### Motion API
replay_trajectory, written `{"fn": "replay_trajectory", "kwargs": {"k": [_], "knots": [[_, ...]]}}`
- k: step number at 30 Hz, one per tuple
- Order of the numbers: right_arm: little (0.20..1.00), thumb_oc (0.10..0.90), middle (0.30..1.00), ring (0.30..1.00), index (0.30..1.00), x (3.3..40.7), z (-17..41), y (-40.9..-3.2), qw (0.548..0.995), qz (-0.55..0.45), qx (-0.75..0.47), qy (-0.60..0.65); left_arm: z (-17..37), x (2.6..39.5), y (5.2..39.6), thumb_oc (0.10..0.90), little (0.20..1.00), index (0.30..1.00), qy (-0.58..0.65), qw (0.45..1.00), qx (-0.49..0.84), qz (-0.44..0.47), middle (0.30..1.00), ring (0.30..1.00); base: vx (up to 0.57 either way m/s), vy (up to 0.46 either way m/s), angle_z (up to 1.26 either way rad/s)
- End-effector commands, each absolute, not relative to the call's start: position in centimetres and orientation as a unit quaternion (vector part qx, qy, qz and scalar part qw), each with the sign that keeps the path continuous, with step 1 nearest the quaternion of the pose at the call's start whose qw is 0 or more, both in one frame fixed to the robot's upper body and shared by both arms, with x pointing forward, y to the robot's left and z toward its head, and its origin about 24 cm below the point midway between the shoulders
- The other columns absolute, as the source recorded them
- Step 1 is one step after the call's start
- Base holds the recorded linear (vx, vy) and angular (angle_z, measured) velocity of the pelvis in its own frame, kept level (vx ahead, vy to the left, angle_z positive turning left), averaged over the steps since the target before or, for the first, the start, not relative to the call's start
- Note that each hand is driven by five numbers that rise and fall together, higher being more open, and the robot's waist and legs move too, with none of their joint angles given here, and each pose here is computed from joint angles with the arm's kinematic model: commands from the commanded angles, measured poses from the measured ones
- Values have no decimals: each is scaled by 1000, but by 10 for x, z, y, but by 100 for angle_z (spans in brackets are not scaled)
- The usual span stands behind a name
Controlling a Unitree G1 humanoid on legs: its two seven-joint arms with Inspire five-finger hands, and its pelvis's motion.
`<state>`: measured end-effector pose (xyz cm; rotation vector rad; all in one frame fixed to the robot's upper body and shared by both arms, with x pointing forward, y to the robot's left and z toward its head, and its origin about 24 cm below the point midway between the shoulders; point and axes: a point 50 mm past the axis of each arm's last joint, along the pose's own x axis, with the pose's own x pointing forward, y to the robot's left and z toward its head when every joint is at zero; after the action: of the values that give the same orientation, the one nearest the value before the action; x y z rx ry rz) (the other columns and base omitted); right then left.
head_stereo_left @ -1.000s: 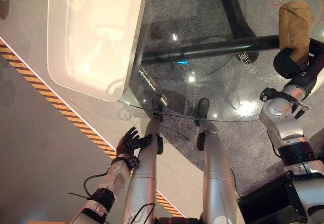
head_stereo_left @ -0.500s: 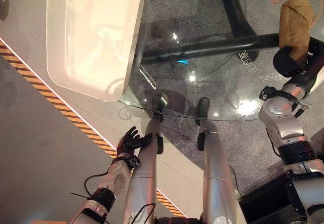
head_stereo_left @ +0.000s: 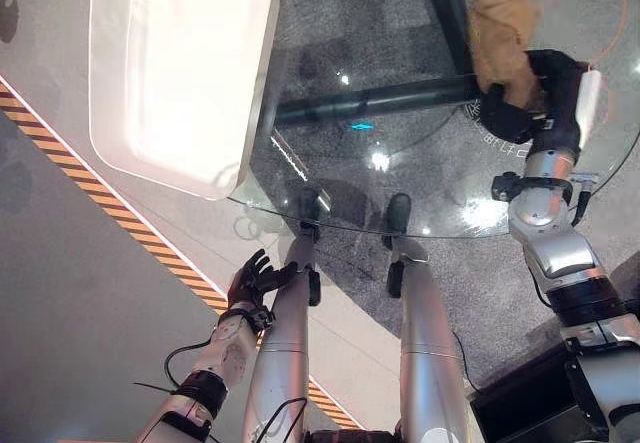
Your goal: Wipe the table with a cloth and put it in the basket.
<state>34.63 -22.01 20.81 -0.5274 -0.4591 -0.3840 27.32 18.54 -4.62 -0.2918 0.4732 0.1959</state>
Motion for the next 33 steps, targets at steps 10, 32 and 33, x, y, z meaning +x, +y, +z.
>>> {"fn": "replay_trajectory", "kwargs": {"k": [10,32,33], "knots": [[200,100,300,300,300,339,173,-144,919,71,-327,-209,-72,240,184,800,900,900,281,944,-146,97,900,900,0,0,0],[200,100,300,300,300,319,162,-98,859,318,-366,-166,-61,251,190,800,900,900,266,950,-135,96,900,900,-3,-7,4],[200,100,300,300,300,318,163,-98,857,321,-368,-166,-61,252,190,800,900,900,266,950,-135,97,900,900,0,0,0]]}}
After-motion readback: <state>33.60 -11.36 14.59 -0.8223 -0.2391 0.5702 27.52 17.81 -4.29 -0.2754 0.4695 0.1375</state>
